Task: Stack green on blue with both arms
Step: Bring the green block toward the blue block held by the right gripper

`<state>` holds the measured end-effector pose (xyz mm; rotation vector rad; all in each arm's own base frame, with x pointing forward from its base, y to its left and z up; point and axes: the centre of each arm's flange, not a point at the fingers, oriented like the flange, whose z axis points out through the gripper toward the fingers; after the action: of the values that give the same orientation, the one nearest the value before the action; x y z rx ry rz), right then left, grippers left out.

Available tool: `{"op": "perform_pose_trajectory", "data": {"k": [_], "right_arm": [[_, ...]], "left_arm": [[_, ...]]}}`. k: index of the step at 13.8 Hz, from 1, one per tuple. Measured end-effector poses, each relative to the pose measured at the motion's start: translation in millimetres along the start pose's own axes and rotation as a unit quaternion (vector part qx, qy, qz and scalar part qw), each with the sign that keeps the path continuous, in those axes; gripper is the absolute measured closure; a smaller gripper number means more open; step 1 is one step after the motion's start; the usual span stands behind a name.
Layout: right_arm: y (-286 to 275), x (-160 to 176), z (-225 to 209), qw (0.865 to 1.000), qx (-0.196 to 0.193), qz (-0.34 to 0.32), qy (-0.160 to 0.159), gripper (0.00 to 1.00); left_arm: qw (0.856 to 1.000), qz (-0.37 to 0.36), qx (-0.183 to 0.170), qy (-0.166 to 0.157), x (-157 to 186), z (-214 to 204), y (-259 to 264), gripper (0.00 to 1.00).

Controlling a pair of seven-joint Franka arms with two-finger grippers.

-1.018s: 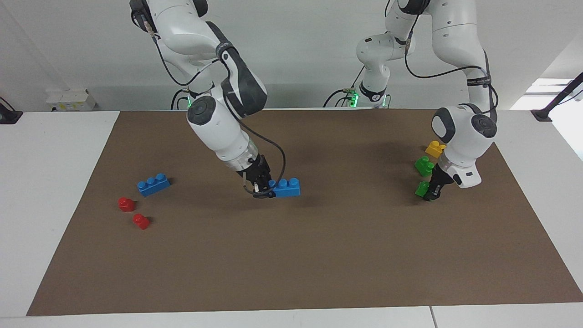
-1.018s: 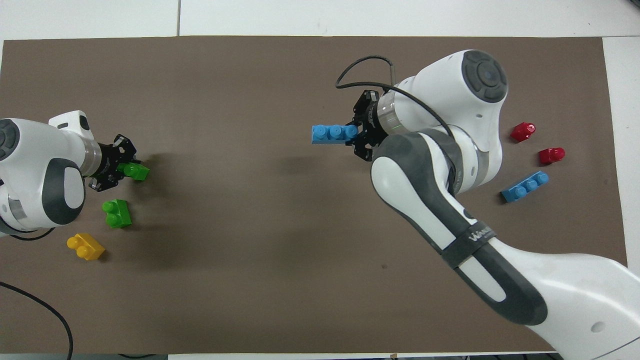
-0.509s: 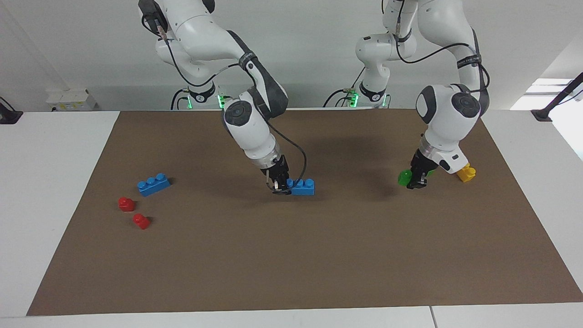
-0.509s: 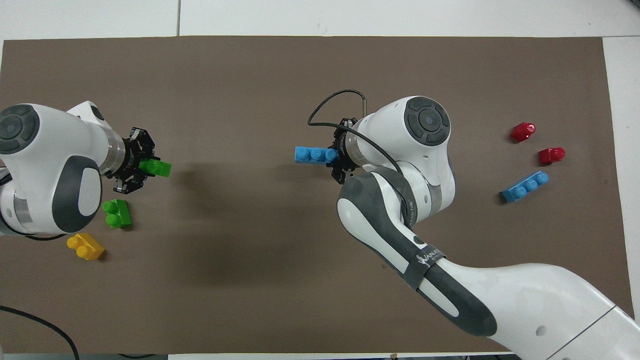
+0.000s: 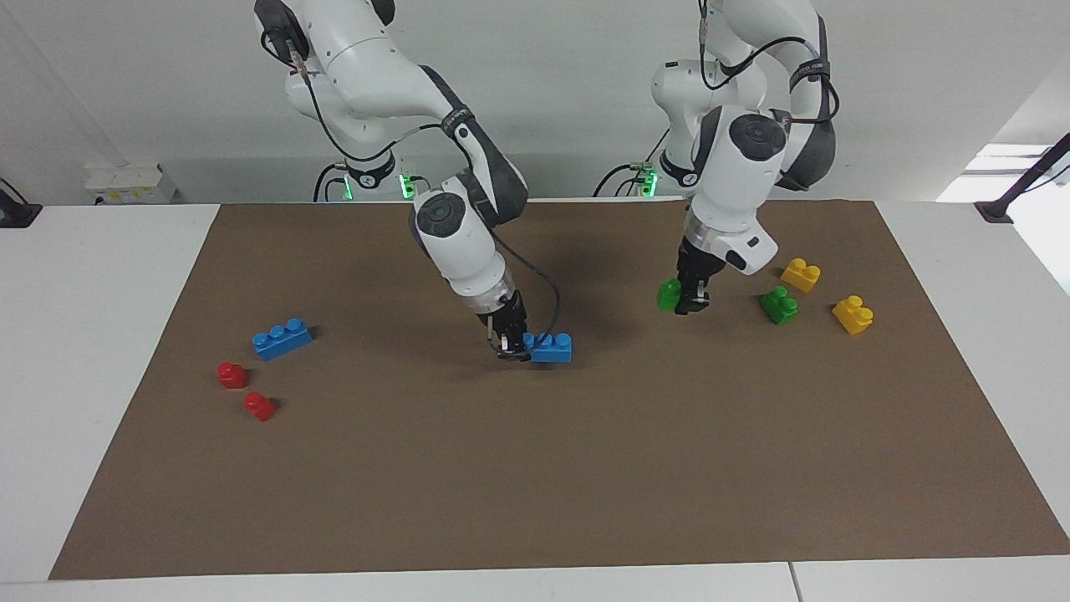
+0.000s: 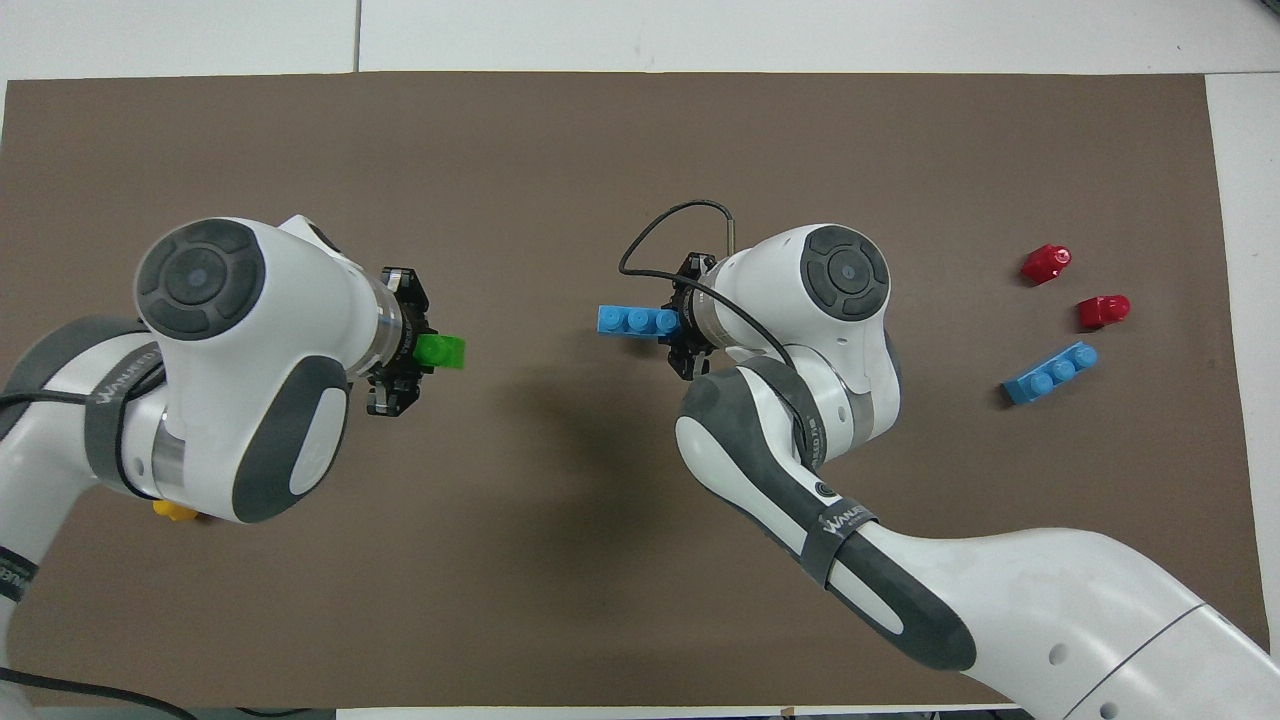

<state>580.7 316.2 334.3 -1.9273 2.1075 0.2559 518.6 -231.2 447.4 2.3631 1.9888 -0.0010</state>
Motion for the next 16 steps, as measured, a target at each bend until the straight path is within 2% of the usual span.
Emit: {"op": "perform_pose_trajectory", "data": {"k": [3, 8, 11, 16], "right_arm": [[6, 6, 11, 1.000, 0.006, 0.000, 0.001, 0.65], [19, 3, 22, 1.000, 0.003, -0.015, 0.009, 0.65], [24, 7, 30, 1.000, 0.009, -0.017, 0.010, 0.65], [27, 10, 34, 1.000, 0.011, -0.019, 0.011, 0.65]], "left_arm": [[1.000, -0.012, -0.005, -0.005, -57, 0, -16, 0.65], [0.999, -0.030, -0.029, -0.011, -116, 5, -32, 0.65], [0.998, -0.045, -0.033, -0.016, -138, 28, -32, 0.65], [0.998, -0.051, -0.037, -0.019, -150, 53, -28, 0.65]]}}
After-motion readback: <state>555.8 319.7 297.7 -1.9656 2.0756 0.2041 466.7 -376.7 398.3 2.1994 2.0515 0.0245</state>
